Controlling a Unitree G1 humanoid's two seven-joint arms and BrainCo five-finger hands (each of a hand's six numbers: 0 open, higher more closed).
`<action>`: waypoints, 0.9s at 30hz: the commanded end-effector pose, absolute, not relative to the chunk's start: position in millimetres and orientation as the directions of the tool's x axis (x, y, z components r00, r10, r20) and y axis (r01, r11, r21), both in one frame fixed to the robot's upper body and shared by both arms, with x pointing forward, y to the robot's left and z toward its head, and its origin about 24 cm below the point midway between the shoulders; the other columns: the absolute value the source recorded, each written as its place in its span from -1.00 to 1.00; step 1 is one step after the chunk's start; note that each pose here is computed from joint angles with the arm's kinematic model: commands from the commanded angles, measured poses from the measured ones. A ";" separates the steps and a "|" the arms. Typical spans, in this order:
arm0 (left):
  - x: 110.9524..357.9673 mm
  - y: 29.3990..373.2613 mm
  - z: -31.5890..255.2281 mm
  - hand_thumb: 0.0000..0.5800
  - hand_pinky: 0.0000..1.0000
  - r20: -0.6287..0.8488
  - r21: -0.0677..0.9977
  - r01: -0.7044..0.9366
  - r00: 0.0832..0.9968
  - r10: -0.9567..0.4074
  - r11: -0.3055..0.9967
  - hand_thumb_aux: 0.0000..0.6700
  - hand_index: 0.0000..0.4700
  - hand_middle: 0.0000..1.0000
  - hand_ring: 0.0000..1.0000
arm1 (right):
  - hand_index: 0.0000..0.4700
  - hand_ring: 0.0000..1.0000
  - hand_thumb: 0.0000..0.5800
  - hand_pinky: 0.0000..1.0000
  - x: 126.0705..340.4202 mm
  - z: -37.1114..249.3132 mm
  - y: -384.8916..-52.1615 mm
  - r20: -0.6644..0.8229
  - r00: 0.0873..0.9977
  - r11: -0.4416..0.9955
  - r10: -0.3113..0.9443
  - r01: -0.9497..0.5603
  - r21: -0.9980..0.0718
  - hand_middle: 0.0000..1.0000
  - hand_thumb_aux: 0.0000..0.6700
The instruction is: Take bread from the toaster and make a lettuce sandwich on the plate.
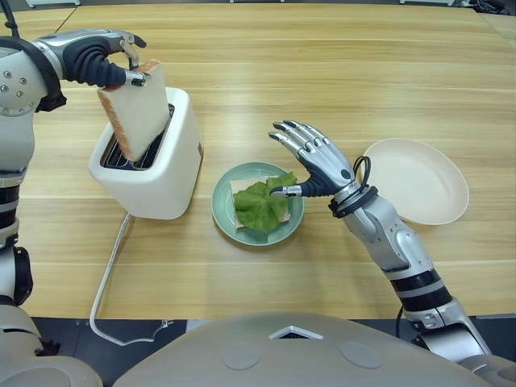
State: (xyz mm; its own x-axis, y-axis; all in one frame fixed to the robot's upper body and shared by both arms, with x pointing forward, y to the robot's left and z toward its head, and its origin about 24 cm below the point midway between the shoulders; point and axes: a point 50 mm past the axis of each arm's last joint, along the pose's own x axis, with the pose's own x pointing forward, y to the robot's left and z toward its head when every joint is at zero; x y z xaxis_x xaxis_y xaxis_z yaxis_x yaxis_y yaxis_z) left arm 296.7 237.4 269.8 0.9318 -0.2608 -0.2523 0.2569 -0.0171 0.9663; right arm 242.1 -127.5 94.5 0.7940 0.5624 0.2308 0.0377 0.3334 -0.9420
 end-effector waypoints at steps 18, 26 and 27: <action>289.9 221.6 296.9 1.00 -1.00 -0.155 0.983 0.181 0.914 -0.376 0.035 1.00 1.00 -1.00 -1.00 | -1.00 -1.00 -1.00 -1.00 271.8 82.1 -136.2 0.265 0.851 0.592 0.454 -0.066 -0.803 -1.00 -1.00; 286.6 197.3 293.9 1.00 -1.00 -0.144 0.941 0.285 0.827 -0.544 0.184 1.00 1.00 -1.00 -1.00 | -1.00 -1.00 -1.00 -1.00 283.1 84.9 -160.1 0.286 0.881 0.642 0.377 -0.026 -0.766 -1.00 -1.00; 286.2 193.6 289.2 1.00 -1.00 -0.158 0.926 0.321 0.808 -0.568 0.198 1.00 1.00 -1.00 -1.00 | -1.00 -1.00 -1.00 -1.00 285.2 87.0 -166.7 0.293 0.887 0.648 0.358 -0.010 -0.762 -1.00 -1.00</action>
